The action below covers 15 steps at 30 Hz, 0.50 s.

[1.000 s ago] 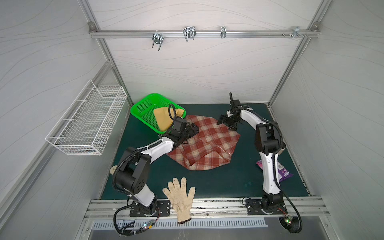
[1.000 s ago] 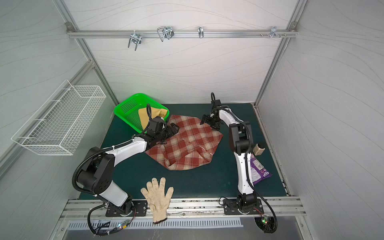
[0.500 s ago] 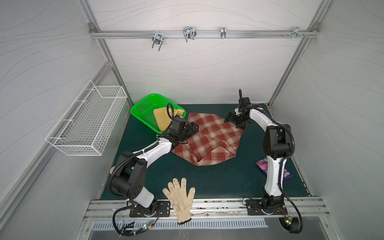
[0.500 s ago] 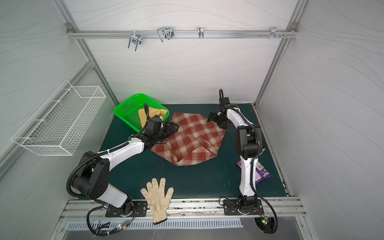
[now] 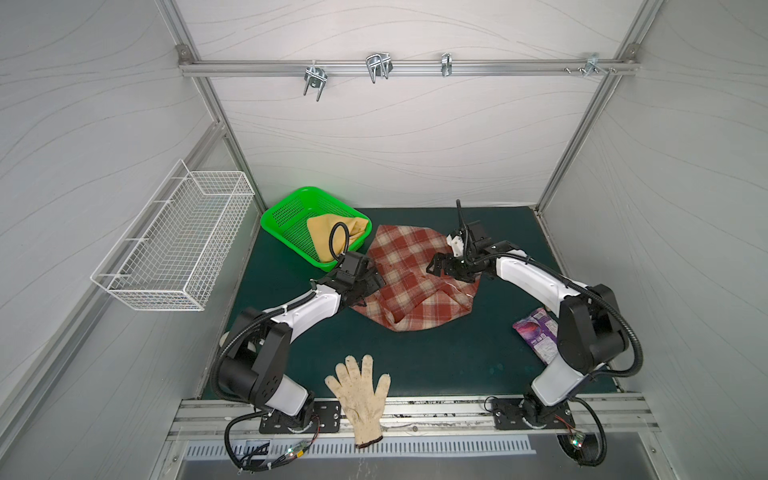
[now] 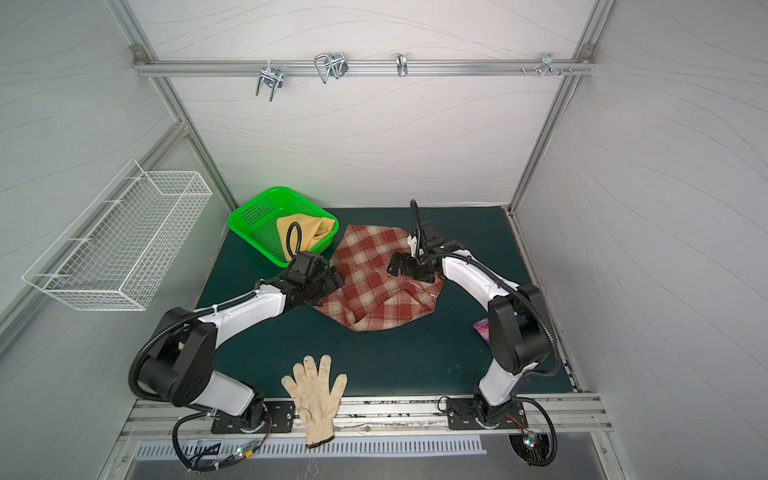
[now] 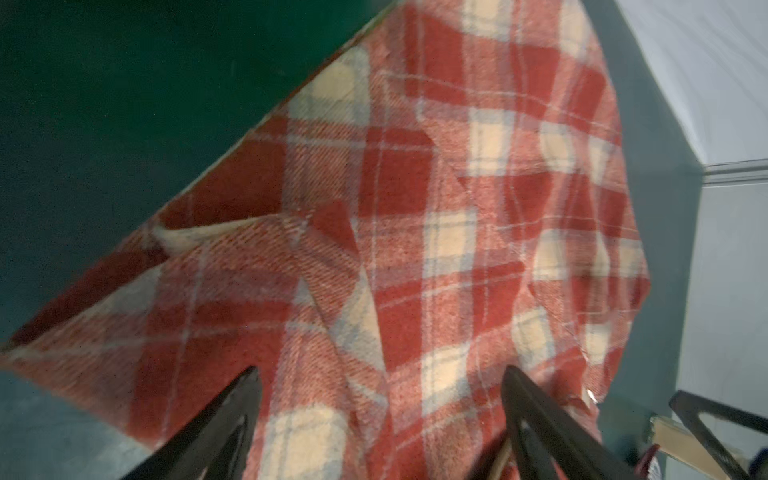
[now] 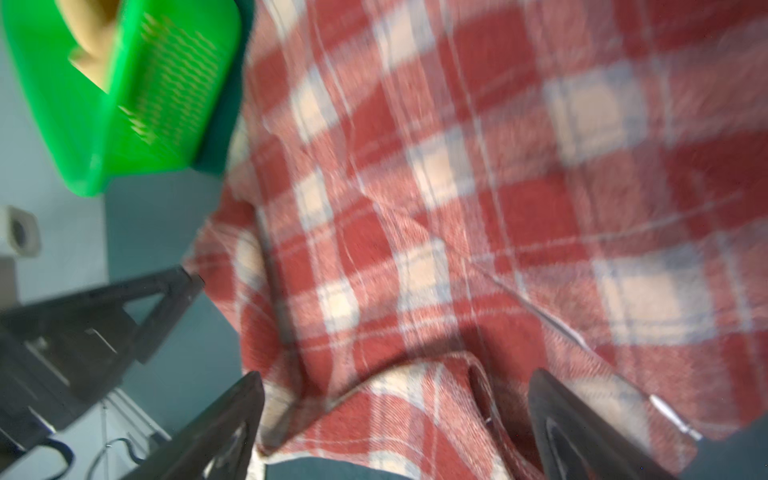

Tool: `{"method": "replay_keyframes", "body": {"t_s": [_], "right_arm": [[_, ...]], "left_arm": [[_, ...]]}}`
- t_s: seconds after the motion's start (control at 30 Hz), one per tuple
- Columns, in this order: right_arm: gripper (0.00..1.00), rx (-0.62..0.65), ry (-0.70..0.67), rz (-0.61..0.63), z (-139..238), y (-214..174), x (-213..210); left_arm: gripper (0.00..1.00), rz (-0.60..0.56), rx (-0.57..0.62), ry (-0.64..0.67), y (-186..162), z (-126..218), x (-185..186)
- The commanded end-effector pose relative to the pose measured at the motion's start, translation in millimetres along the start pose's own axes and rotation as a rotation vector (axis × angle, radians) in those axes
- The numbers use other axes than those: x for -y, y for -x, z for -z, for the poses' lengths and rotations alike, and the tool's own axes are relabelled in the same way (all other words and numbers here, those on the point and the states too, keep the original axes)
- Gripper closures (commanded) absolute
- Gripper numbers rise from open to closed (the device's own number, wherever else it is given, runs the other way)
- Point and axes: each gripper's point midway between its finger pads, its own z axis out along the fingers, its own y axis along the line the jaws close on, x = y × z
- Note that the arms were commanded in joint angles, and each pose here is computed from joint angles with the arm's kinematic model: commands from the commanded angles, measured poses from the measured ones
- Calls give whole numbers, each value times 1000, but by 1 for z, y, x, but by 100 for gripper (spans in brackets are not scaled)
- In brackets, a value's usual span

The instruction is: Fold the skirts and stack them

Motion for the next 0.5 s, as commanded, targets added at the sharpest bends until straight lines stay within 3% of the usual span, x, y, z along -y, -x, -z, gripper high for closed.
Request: {"method": "replay_keyframes", "body": {"t_s": [0.0,0.47], "right_arm": [[1,47,-14,45,5,0,-7],[1,15,-16,56,-5,-29,3]], "left_arm": [[13,-5,21,47,11,-11,0],[29,-66,-34,142,20,-35,3]]}}
